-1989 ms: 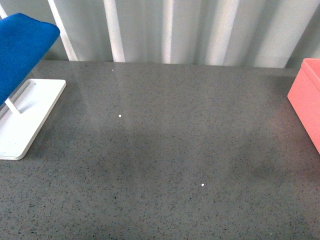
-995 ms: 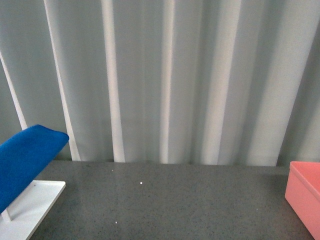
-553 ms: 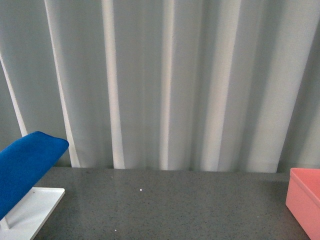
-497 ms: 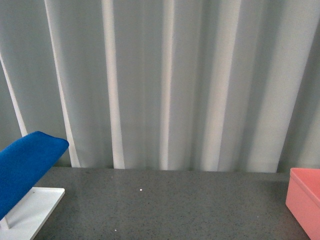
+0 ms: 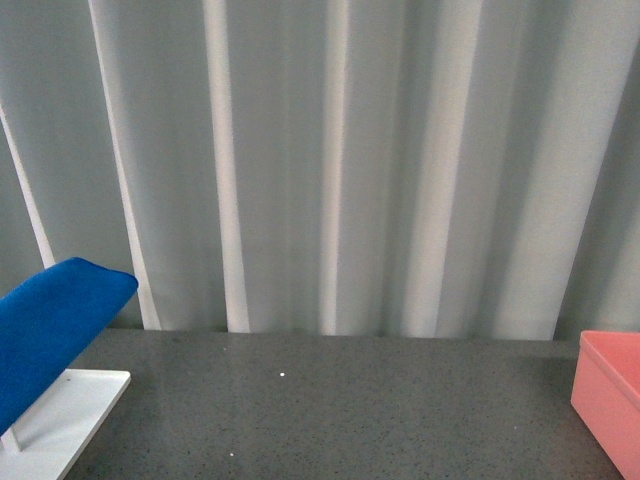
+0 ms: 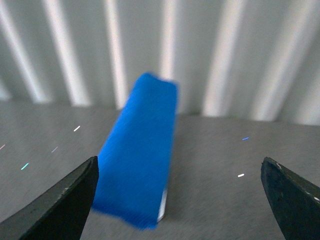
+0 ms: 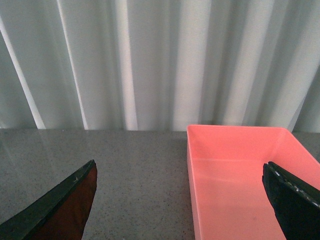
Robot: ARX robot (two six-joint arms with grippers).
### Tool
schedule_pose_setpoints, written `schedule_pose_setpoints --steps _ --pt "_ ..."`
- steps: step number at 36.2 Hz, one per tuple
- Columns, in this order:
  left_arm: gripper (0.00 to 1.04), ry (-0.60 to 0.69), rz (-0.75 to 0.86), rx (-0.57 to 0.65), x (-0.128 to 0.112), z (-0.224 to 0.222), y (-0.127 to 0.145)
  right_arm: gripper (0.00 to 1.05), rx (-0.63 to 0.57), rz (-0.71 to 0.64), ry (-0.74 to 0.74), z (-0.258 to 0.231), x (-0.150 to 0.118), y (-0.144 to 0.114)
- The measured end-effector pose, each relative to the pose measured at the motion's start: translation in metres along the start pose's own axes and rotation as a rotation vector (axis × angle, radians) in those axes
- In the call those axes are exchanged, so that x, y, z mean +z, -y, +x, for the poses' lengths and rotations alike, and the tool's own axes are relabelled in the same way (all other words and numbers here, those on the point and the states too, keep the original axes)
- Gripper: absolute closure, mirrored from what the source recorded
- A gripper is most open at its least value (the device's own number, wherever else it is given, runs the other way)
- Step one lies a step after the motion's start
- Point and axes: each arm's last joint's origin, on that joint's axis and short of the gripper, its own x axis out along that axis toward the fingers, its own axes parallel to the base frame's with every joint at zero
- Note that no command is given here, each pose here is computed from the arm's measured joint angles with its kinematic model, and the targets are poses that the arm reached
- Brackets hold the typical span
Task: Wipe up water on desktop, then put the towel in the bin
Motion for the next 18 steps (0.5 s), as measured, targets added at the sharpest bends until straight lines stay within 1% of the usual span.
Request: schedule_pose_setpoints --steps 2,4,6,9,11,15,18 --pt "0.07 -0.073 0.000 0.130 -0.006 0.002 0.001 0.07 -0.002 0.000 0.000 0.000 0.000 0.000" --pt "0.07 -0.097 -0.007 0.127 -0.006 0.005 0.002 0.07 -0.001 0.000 0.000 0.000 0.000 0.000" --pt "0.07 -0.089 -0.043 0.123 0.003 0.011 -0.002 0.07 -0.001 0.000 0.000 0.000 0.000 0.000" --pt "0.07 -0.074 -0.065 0.131 0.020 0.026 -0.009 0.07 -0.001 0.000 0.000 0.000 0.000 0.000" --pt "0.07 -0.058 -0.072 0.132 0.037 0.044 -0.016 0.07 -0.002 0.000 0.000 0.000 0.000 0.000" --pt "0.07 -0.067 0.002 0.142 0.059 0.091 -0.026 0.07 -0.001 0.000 0.000 0.000 0.000 0.000" --pt "0.07 -0.097 0.060 0.129 0.063 0.114 -0.028 0.07 -0.001 0.000 0.000 0.000 0.000 0.000"
